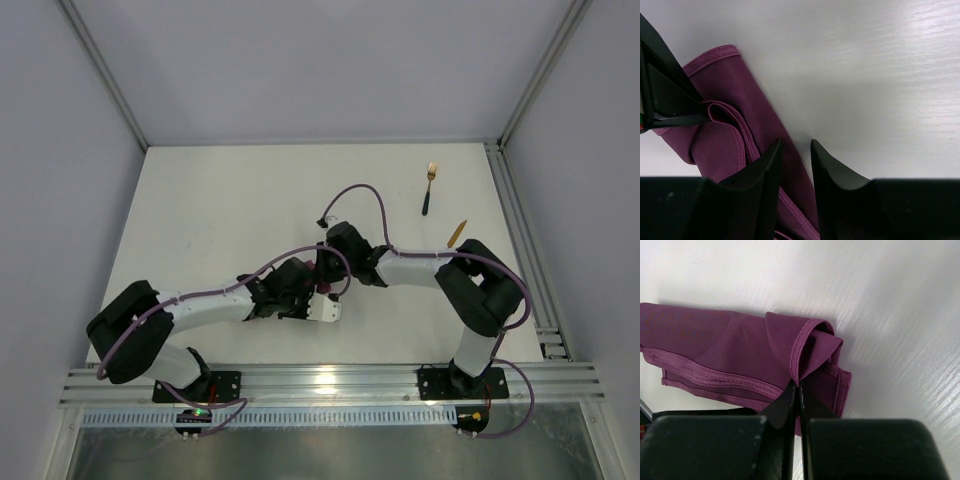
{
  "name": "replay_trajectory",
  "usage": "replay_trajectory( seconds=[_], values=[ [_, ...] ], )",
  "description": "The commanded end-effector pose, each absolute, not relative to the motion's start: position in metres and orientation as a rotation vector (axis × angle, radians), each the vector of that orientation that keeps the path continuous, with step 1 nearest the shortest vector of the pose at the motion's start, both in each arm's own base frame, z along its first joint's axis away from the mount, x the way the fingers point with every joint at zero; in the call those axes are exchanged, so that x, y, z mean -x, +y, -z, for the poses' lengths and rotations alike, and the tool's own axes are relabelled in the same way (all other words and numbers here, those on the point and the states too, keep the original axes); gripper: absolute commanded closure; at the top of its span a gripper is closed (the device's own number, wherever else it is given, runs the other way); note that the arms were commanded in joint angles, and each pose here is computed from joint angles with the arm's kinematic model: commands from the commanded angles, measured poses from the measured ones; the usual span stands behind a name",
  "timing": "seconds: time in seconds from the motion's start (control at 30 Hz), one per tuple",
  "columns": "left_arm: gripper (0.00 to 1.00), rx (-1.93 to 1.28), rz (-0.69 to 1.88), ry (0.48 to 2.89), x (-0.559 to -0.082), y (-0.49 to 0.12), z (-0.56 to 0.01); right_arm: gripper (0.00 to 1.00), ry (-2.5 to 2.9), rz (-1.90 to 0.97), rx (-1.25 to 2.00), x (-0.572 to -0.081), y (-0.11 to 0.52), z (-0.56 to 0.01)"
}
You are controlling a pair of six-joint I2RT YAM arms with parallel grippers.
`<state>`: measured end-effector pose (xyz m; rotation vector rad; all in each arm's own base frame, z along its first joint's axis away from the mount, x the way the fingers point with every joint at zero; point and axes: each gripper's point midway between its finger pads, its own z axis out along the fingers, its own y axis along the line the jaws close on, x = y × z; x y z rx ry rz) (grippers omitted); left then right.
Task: Fold the napkin into a case and place the utensils inside
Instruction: Pick up the smaller rectangle-folded napkin from the center of the board.
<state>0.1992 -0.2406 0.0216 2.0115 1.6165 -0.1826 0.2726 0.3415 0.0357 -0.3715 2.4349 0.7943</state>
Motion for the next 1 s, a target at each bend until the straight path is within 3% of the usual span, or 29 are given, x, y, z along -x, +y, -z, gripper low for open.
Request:
replay_trajectory(
  seconds=[0.0,0.2,0.4,0.97],
  values=[
    [0.68,-1.997,0.139,1.582,-0.211,-0.249,-0.019,0.96,2.383,-0.839,0.364,-0.277,0.346,-0.049],
    [0.75,-2.027,0.120,1.608,-0.208,-0.241,-0.005,0.96,2.373,-0.842,0.364,-0.276,0.345,-0.052],
    [1.00,-2.011,0.117,1.620,-0.210,-0.242,-0.008,0.96,2.370,-0.816,0.349,-0.276,0.339,-0.056],
    [1.00,-1.970,0.186,1.703,-0.208,-0.238,-0.009,0.96,2.423,-0.803,0.266,-0.255,0.325,-0.043]
  ],
)
